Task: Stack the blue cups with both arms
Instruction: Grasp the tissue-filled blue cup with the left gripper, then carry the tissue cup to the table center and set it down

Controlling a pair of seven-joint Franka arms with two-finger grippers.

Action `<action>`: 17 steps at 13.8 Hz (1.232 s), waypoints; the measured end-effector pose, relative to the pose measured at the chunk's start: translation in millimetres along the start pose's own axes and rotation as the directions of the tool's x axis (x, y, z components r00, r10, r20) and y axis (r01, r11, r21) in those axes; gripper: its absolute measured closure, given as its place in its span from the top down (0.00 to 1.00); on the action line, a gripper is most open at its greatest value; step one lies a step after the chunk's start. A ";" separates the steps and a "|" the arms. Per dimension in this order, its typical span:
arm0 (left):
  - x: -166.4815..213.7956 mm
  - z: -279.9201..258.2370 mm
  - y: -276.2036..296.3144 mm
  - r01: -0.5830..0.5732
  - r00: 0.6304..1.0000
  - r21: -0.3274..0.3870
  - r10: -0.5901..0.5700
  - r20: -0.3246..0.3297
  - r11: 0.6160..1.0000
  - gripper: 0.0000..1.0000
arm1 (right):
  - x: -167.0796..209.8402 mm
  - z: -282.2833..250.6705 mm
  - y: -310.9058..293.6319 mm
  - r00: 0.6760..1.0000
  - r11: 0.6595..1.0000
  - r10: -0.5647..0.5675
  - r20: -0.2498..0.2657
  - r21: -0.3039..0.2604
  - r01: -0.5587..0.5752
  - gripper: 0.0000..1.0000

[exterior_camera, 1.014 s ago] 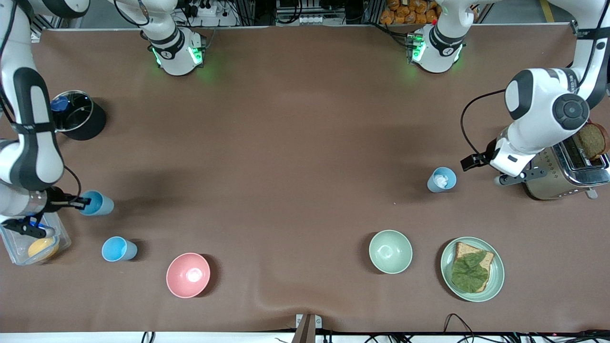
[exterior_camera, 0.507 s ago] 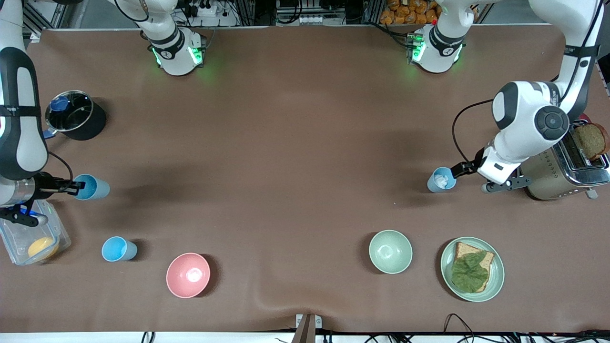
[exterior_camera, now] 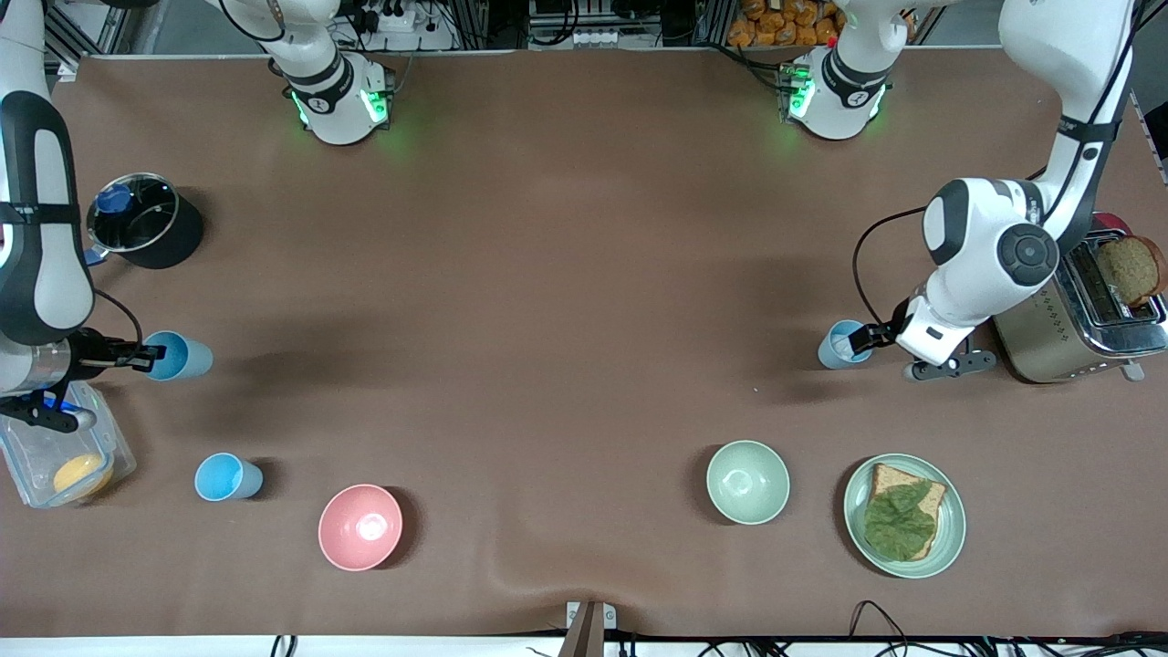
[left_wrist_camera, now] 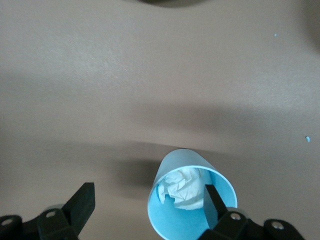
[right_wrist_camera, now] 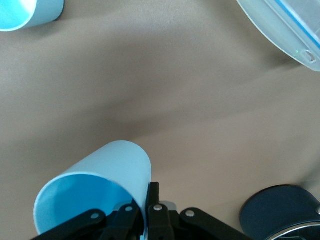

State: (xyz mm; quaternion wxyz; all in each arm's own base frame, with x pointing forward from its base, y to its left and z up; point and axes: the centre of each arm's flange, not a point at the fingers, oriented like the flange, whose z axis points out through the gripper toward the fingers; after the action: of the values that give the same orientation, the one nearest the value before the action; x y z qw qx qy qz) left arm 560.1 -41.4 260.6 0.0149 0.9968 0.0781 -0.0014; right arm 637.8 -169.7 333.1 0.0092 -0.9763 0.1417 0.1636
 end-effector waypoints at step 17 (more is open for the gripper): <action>-46.8 7.0 166.8 0.127 0.992 -0.042 -0.128 -0.011 0.991 0.04 | -1.6 0.1 -17.9 1.000 1.000 -0.026 0.006 -0.008 0.026 0.05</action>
State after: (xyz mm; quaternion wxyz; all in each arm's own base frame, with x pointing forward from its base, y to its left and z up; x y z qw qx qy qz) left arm 539.9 -213.6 258.8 0.0349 0.9893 0.1418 0.0062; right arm 641.3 -152.1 332.9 0.0080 -0.9775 0.1285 0.1670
